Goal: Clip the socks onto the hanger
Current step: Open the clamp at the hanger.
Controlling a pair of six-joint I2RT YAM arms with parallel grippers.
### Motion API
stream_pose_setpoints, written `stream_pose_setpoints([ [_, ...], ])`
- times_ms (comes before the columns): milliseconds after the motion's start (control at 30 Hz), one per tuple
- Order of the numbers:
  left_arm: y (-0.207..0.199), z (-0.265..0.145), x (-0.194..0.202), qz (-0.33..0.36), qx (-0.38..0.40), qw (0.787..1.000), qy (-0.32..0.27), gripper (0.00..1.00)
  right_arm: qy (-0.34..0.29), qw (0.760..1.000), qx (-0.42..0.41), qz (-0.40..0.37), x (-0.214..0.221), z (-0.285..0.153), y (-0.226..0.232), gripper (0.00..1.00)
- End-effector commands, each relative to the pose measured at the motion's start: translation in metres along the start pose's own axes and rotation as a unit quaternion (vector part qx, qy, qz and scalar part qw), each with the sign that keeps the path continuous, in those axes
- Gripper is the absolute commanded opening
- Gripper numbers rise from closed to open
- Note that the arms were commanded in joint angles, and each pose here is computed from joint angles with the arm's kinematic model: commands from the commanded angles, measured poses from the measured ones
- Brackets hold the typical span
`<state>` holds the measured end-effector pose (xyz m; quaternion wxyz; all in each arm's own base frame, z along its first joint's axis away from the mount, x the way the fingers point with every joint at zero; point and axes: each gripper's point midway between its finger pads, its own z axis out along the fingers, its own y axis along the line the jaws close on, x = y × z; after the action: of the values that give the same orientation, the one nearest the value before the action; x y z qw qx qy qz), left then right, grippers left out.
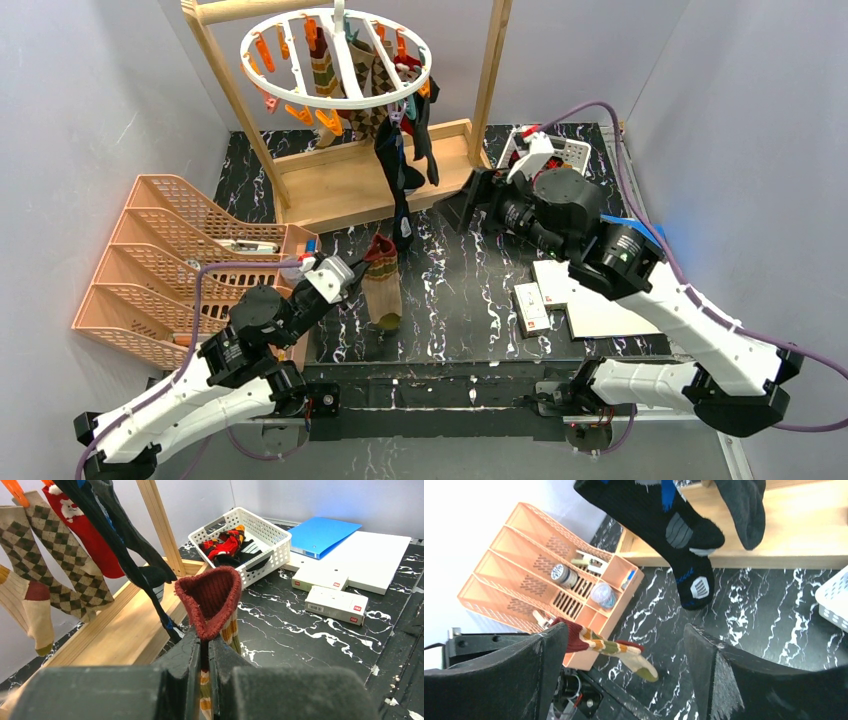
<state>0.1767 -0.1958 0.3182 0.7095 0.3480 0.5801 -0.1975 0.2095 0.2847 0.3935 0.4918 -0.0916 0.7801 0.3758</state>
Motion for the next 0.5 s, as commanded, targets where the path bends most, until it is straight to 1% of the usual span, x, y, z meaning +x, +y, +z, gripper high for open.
stream_pose_setpoints([
  [0, -0.001, -0.007, 0.005, -0.011, -0.001, 1.0, -0.003, 0.0, -0.118, 0.992, -0.04, 0.016, -0.048, -0.015, 0.013, 0.94],
  [67, -0.002, -0.01, 0.008, -0.01, 0.002, 1.0, -0.001, 0.0, -0.141, 0.989, -0.046, 0.024, -0.055, -0.021, 0.013, 0.95],
  [167, -0.002, -0.013, 0.011, -0.005, 0.002, 1.0, -0.003, 0.0, -0.159, 0.986, -0.048, 0.025, -0.062, -0.026, 0.013, 0.98],
  [333, 0.0, -0.016, 0.01, 0.002, -0.003, 1.0, -0.011, 0.0, -0.157, 0.986, -0.055, 0.006, -0.065, -0.023, 0.018, 0.99],
  [467, 0.005, -0.016, 0.019, -0.006, -0.022, 1.0, 0.003, 0.0, -0.149, 0.988, -0.032, -0.025, -0.062, -0.013, 0.011, 0.99],
])
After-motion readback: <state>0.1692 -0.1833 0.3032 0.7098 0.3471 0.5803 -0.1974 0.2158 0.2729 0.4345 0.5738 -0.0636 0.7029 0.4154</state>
